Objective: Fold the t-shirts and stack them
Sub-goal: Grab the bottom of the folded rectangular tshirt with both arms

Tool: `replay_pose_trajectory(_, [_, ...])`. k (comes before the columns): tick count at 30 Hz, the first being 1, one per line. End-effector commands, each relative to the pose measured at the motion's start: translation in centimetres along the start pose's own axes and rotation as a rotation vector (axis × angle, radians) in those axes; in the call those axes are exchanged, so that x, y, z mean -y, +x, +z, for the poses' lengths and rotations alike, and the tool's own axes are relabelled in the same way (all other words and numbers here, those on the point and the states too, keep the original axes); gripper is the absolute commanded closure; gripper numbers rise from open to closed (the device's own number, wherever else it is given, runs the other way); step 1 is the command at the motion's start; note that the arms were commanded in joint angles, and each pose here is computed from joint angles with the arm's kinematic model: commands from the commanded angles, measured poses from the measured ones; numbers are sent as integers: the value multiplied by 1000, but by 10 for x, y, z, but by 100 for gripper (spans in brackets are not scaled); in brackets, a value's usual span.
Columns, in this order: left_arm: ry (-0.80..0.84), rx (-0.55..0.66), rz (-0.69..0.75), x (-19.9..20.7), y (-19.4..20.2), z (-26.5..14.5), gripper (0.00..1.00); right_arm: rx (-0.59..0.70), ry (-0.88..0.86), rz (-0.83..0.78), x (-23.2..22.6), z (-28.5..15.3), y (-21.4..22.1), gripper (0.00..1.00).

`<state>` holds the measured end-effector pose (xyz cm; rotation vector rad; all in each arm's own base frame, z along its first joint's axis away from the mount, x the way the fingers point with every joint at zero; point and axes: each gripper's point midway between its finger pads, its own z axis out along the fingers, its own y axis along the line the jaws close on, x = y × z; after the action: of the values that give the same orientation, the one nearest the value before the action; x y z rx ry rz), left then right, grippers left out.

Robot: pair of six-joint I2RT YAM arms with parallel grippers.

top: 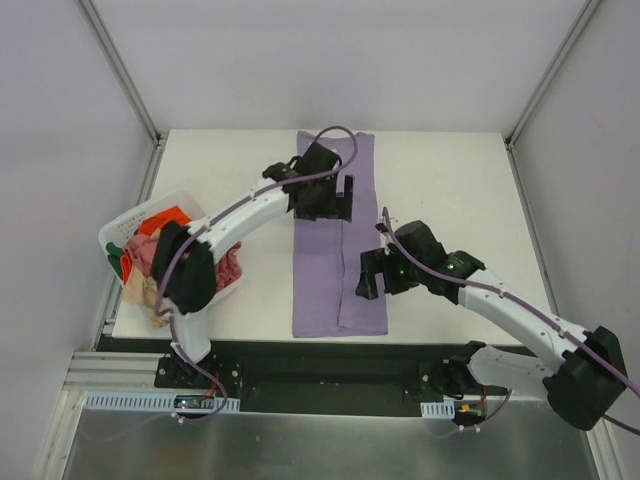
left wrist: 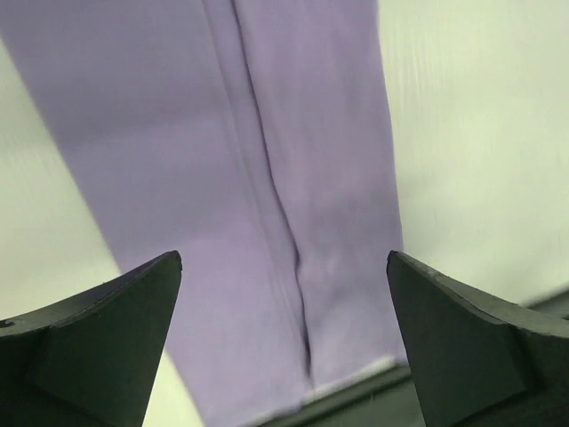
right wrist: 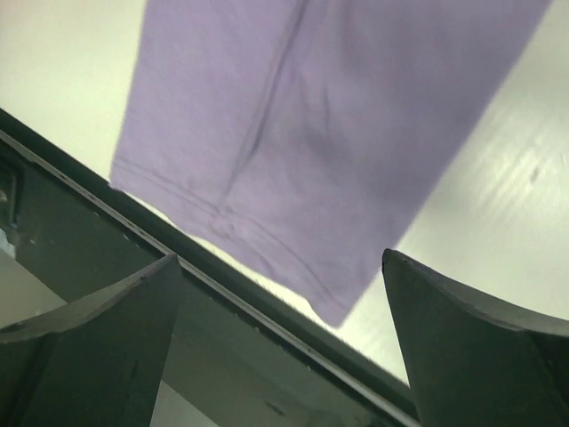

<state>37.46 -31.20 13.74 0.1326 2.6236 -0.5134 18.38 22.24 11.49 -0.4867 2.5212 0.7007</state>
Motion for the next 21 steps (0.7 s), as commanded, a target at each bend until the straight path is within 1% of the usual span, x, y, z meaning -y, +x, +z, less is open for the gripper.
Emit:
replay_pose_trajectory(1, [-107,9,-28,-24,71,-53,1,-139,100,29,23,-20,53,4])
replay_pose_trajectory(4, [-130,-82,-91,-43,142,-61,1,-164,100,159,20,-16,73,4])
replay_pose_trajectory(5, [-139,-132,-106,-52,173,-63,1,-170,106,207,21,-13,79,4])
replay_pose_trajectory(6, [-139,-173,-118,-57,195,-65,1,-174,104,229,20,-9,84,4])
replay_pose_trajectory(8, [-153,-236,-155,-66,233,-68,1,-179,110,256,19,-4,91,4])
replay_pose_trajectory(10, [-176,-269,-178,-75,259,-69,2,-160,148,268,22,2,94,4])
replay_pose_trajectory(12, [-201,-292,-204,-82,276,-66,6,-152,180,286,25,7,95,4])
replay_pose_trajectory(13, [-208,-297,-216,-85,281,-63,10,-151,185,290,25,10,96,2])
replay_pose_trajectory(14, [-185,-322,-225,-82,287,-62,12,-149,185,292,25,14,97,4])
replay_pose_trajectory(16, [-133,-329,-219,-72,289,-55,16,-153,180,305,23,22,99,13])
replay_pose_trajectory(18, [-108,-339,-203,-66,291,-52,19,-164,207,318,25,24,103,17])
replay_pose_trajectory(19, [-113,-345,-199,-67,292,-49,21,-168,224,324,28,25,105,21])
replay_pose_trajectory(21, [-123,-356,-195,-68,294,-45,28,-176,254,331,31,26,109,23])
